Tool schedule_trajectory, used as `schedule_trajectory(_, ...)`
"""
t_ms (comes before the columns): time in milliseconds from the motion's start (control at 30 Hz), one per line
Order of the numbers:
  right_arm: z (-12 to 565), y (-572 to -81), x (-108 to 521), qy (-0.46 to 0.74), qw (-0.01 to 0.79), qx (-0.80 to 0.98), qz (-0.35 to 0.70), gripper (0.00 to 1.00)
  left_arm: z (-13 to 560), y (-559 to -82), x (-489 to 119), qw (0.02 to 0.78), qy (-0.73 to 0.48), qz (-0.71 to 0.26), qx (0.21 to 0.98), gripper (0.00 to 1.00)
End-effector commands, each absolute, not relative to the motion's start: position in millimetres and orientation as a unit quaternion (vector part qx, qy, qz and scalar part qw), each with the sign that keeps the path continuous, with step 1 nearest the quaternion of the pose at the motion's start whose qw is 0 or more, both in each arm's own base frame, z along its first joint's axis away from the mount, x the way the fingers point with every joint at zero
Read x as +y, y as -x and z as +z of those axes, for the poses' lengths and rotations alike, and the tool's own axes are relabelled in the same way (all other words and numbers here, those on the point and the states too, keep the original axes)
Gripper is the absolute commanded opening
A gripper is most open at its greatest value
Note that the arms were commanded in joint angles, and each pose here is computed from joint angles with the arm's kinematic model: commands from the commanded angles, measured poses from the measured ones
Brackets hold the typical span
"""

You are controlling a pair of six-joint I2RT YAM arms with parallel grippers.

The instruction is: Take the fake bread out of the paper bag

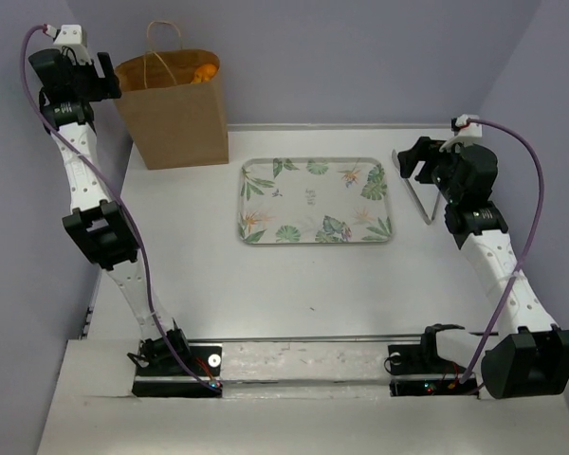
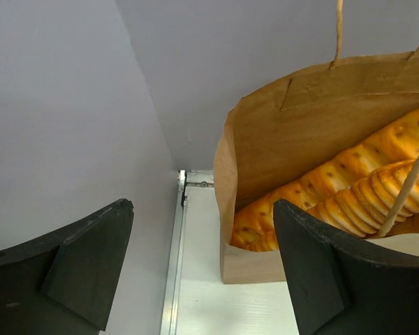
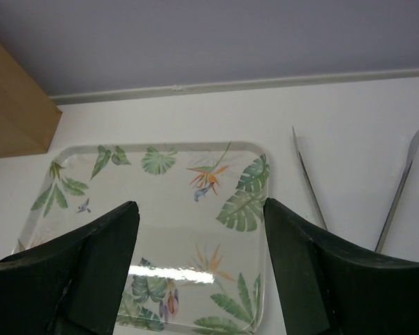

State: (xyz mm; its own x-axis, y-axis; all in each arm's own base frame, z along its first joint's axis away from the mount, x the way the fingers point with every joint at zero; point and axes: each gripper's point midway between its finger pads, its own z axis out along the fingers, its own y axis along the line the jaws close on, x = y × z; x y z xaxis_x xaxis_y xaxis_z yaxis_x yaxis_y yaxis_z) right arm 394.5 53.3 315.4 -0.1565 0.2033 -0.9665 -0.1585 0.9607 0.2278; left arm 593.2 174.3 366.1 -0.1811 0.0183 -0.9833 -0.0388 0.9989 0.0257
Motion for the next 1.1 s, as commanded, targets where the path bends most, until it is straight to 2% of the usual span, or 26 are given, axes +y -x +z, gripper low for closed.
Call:
schedule_trajectory(0, 317, -386, 54, -0.011, 0.643, 0.754, 0.133, 0.77, 417, -594, 169, 0.695, 0.004, 0.011, 0.719, 0.92)
schedule_trajectory(167, 325, -390, 55, -0.009, 0.645, 0.753, 0.133, 0.77, 385, -612, 183, 0.679, 0.032, 0.031, 0.733, 0.92)
schedule_trajectory(367, 328, -392, 52, -0.017, 0.64, 0.757, 0.129, 0.76, 373, -629, 176, 0.685, 0.042, 0.017, 0.727, 0.91)
schedule_trajectory(433, 329, -390, 55, -0.016, 0.64, 0.757, 0.131, 0.76, 373, -633, 178, 0.69, 0.052, 0.016, 0.722, 0.86)
schedule_trajectory(500, 329, -389, 55, -0.018, 0.638, 0.759, 0.13, 0.76, 369, -636, 180, 0.689, 0.059, 0.016, 0.722, 0.71)
schedule_trajectory(533, 328, -389, 54, -0.019, 0.638, 0.759, 0.13, 0.75, 366, -637, 176, 0.687, 0.057, 0.013, 0.725, 0.54)
schedule_trajectory(633, 324, -389, 52, -0.026, 0.633, 0.764, 0.124, 0.76, 359, -635, 167, 0.677, 0.057, -0.007, 0.734, 0.26)
schedule_trajectory(700, 307, -392, 44, -0.054, 0.608, 0.785, 0.108, 0.77, 360, -625, 155, 0.668, 0.062, -0.038, 0.74, 0.0)
schedule_trajectory(733, 307, -393, 41, -0.061, 0.608, 0.785, 0.103, 0.77, 359, -624, 153, 0.667, 0.064, -0.044, 0.741, 0.0)
schedule_trajectory(833, 280, -400, 28, -0.086, 0.559, 0.822, 0.062, 0.82, 357, -607, 142, 0.65, 0.072, -0.066, 0.754, 0.0)
schedule_trajectory(867, 252, -400, 24, -0.088, 0.515, 0.851, 0.044, 0.84, 352, -596, 137, 0.639, 0.076, -0.074, 0.762, 0.0)
schedule_trajectory(900, 254, -404, 18, -0.088, 0.51, 0.855, 0.023, 0.86, 351, -591, 131, 0.634, 0.071, -0.083, 0.766, 0.0)
schedule_trajectory(1067, 213, -402, -4, -0.094, 0.429, 0.897, -0.052, 0.95, 334, -547, 115, 0.606, 0.059, -0.073, 0.79, 0.0)
